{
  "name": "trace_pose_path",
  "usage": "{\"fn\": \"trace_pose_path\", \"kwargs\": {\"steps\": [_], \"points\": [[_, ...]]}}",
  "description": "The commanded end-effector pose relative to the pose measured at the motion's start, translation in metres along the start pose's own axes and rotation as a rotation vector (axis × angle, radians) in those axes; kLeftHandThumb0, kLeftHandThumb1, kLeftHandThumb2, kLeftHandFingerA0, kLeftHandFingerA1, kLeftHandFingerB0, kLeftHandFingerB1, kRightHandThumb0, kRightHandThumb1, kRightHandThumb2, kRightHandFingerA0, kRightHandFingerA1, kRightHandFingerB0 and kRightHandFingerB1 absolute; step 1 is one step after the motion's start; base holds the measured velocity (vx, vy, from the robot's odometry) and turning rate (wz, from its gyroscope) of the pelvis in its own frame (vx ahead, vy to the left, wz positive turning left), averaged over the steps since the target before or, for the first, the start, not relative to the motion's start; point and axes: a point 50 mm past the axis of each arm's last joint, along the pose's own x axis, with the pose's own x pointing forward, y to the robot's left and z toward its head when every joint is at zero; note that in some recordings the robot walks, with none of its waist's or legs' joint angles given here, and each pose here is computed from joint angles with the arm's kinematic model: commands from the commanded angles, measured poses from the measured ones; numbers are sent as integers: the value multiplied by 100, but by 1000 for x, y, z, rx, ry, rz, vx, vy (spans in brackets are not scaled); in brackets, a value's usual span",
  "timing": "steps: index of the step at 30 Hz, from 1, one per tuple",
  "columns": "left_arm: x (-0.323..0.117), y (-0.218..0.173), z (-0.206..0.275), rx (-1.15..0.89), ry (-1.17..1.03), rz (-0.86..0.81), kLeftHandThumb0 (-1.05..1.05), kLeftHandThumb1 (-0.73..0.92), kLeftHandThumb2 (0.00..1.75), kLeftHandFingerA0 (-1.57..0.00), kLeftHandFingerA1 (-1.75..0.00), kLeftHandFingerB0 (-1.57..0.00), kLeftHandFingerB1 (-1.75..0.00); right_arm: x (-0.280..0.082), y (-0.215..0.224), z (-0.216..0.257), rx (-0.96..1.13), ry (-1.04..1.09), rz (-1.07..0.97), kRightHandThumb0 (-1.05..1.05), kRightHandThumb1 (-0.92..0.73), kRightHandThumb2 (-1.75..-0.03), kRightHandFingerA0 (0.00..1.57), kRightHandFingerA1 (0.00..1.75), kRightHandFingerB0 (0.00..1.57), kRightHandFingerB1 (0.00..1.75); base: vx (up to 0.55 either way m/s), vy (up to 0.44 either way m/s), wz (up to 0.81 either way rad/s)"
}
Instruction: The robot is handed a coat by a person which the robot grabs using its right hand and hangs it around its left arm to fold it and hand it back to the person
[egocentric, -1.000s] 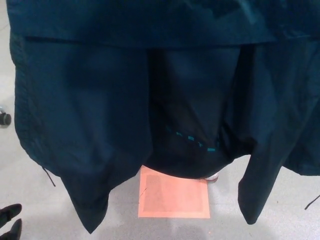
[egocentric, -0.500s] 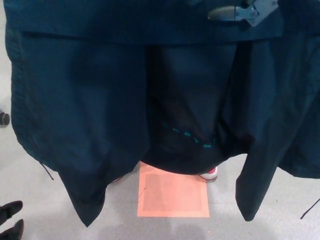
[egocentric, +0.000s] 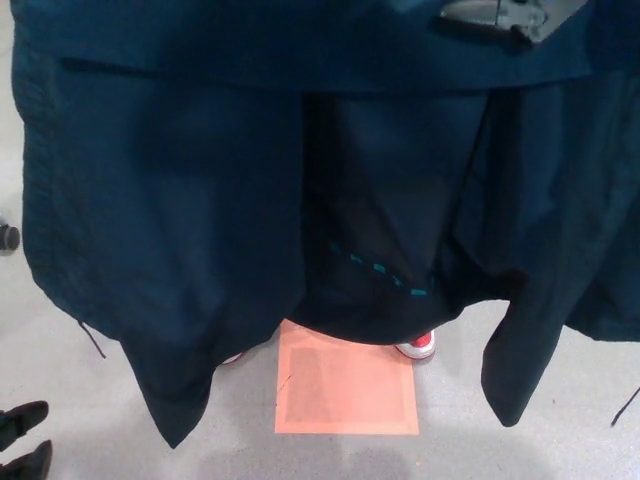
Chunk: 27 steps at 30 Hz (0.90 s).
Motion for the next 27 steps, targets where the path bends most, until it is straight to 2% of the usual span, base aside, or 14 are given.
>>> {"fn": "trace_pose_path", "kwargs": {"steps": [1,7,9,10,11,17,20,21,22,23,24,25,26,27], "points": [[-6,10,0,17,-22,10,-71,88,67,-26,-35,-17,-30,-1,-4,17,-54,109,170,-97,-60,-99,0,5,0,0,0,0,0],[-7,10,-1,12,-29,28,-66,89,66,-32,-38,-21,-31,20,4,15,-401,322,137,-100,-70,-104,0,0,0,0,0,0,0],[-9,10,-2,7,-41,22,-69,75,93,-27,-46,-17,-42,27,9,15,-457,350,155,-100,-69,-104,0,0,0,1,0,0,0],[-8,9,-1,9,-32,13,-65,91,66,-32,-36,-18,-30,32,11,15,-481,383,129,-99,-64,-101,0,0,1,3,0,0,0],[-7,10,0,0,-34,12,-69,76,95,-24,-46,-9,-40,33,11,15,-494,391,120,-100,-64,-101,1,0,5,5,0,0,0],[-4,9,6,-20,-70,29,-72,75,95,-25,-47,-9,-39,47,25,16,-530,419,182,-96,-61,-99,0,2,0,0,0,0,0],[-2,9,9,-31,-68,36,-71,74,95,-26,-48,-8,-37,55,31,14,-520,414,165,-87,-53,-92,5,28,8,21,0,0,0],[-2,9,10,-28,-71,36,-68,90,66,-33,-38,-10,-29,57,33,14,-533,421,160,-39,-25,-92,0,48,0,46,0,0,0],[-1,9,11,-27,-72,36,-68,90,66,-33,-38,-10,-29,58,33,14,-538,424,157,-39,-25,-92,0,48,0,46,0,0,0],[-1,9,11,-28,-73,29,-66,91,67,-32,-38,-10,-29,61,34,14,-560,422,107,-91,-60,-66,35,39,31,34,0,0,0],[-1,9,12,-20,-77,33,-69,76,98,-30,-49,-8,-36,64,36,13,-582,397,51,-87,-75,-61,79,49,63,40,0,0,0],[-1,9,12,-15,-74,37,-71,75,94,-33,-47,-18,-43,69,39,12,-567,332,-21,-62,-78,-114,86,68,42,54,0,0,0],[0,9,12,-12,-68,40,-71,75,94,-33,-47,-18,-43,73,42,10,-527,257,-98,-62,-78,-114,86,68,42,54,0,0,0],[0,9,13,-12,-75,38,-71,75,94,-34,-48,-18,-42,72,42,10,-501,226,-128,-61,-92,-76,89,55,58,45,0,0,0]]}}
